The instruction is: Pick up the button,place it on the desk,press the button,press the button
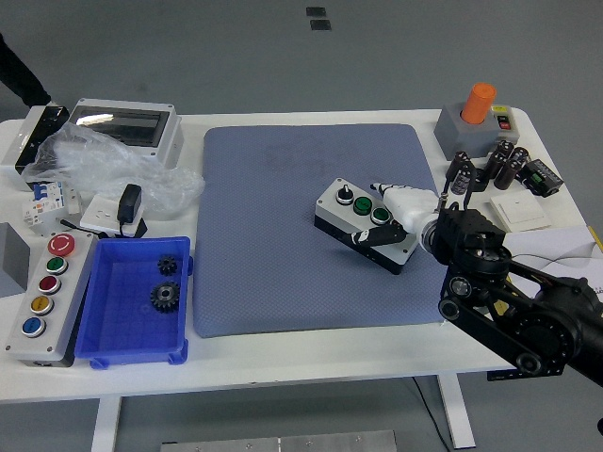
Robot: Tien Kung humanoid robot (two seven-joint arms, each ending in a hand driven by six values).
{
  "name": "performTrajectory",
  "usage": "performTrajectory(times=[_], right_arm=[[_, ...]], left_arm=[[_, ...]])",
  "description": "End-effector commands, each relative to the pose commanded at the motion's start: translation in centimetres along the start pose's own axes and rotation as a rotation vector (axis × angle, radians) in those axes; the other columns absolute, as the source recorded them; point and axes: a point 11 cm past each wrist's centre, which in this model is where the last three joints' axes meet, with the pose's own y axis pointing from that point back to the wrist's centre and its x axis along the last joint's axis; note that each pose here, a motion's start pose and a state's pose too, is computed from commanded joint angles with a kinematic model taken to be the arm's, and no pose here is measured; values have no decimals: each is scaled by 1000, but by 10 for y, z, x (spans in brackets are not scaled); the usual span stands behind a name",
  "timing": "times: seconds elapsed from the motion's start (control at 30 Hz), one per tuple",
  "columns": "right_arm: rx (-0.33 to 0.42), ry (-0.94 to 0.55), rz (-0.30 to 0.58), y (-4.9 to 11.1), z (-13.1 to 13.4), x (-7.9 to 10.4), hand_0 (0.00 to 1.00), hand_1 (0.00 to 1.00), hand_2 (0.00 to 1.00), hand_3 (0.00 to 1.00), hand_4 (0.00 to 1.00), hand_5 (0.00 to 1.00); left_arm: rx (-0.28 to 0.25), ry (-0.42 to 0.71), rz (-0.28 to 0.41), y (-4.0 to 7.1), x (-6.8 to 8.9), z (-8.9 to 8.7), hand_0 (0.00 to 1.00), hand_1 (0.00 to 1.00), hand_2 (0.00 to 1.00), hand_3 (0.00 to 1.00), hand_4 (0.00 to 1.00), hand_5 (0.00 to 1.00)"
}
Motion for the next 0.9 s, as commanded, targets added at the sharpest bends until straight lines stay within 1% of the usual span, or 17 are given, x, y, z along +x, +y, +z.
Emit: performTrajectory(times=[0.07, 0.1, 0.27, 0.3, 0.47, 0.5, 0.67, 0.7, 0.87, 0.9], right_arm=[[-1, 2, 3, 0, 0, 0, 863, 959, 998, 998, 998, 782], [-1, 4, 4, 0, 0, -1, 784, 872, 939, 998, 998, 606], [-3, 20, -14, -1, 1, -8, 784, 872, 939, 998, 998, 606], [-3, 22, -18, -1, 0, -10, 501, 729, 769, 998, 998, 454], [4, 32, -20, -1, -2, -12, 501, 729, 769, 998, 998, 454], [5, 33, -16, -1, -3, -12, 420, 700, 744, 998, 995, 403], [11, 41, 8, 0, -4, -10, 420, 700, 744, 998, 995, 403], [12, 44, 13, 0, -4, -10, 330, 638, 671, 921, 929, 335], [21, 56, 31, 1, -7, -10, 330, 638, 671, 921, 929, 335], [22, 58, 33, 1, -7, -10, 259, 541, 548, 699, 750, 217]], left_arm=[[-1, 0, 1, 0, 0, 0, 697, 734, 682, 706, 755, 377], [-2, 0, 1, 0, 0, 0, 696, 734, 682, 700, 746, 376], [-8, 0, 3, 0, 0, 2, 696, 734, 682, 700, 746, 376], [-9, 1, 3, 0, 1, 3, 697, 735, 682, 700, 739, 373], [-15, 1, 5, 0, 1, 4, 697, 735, 682, 700, 739, 373], [-16, 0, 5, 0, 1, 4, 697, 736, 681, 693, 734, 376], [-20, -1, 7, 0, 0, 5, 697, 736, 681, 693, 734, 376], [-21, -1, 7, 0, 0, 5, 697, 737, 682, 694, 731, 386], [-23, -4, 8, 0, 0, 6, 697, 737, 682, 694, 731, 386], [-24, -4, 8, 0, 0, 6, 700, 737, 683, 695, 727, 399]])
